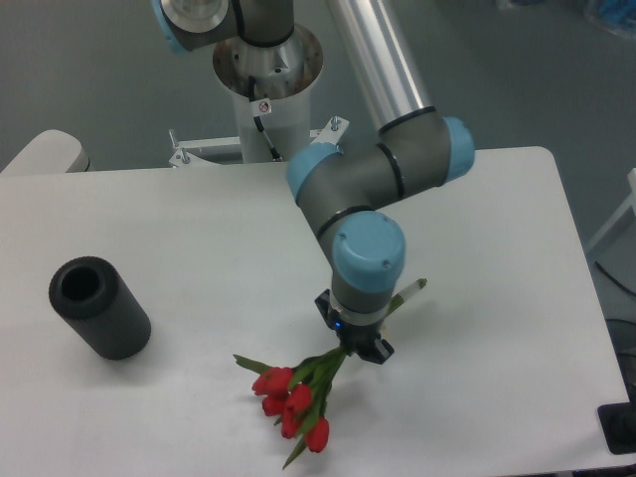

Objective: Pick up the flowers from the table
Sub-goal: 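Lift the held tulips and pull them away from the black vase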

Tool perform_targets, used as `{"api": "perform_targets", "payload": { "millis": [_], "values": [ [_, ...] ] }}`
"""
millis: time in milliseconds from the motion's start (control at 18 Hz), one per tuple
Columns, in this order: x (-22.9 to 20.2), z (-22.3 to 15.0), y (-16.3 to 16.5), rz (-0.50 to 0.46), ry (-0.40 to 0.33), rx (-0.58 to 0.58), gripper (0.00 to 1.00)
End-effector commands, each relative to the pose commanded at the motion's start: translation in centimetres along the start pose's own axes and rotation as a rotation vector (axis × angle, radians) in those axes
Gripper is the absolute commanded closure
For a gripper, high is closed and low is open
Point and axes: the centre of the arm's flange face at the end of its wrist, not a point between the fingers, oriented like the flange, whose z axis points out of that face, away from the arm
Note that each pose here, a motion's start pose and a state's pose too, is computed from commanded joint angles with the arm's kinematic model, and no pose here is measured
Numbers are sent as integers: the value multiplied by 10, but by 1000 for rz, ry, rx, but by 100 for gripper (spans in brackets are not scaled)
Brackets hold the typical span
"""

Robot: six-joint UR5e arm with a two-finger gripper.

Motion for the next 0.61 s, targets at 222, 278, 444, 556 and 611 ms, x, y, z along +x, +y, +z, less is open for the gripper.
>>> {"api": "perform_targets", "payload": {
  "millis": [222,278,444,556,611],
  "values": [
    [-6,11,0,3,6,-10,88],
    [-7,11,0,1,6,-9,88],
    [-6,12,-2,5,6,-15,88],
    [-6,13,-2,10,-2,-43,88],
    [-6,13,-2,13,-6,-54,88]
  ]
}}
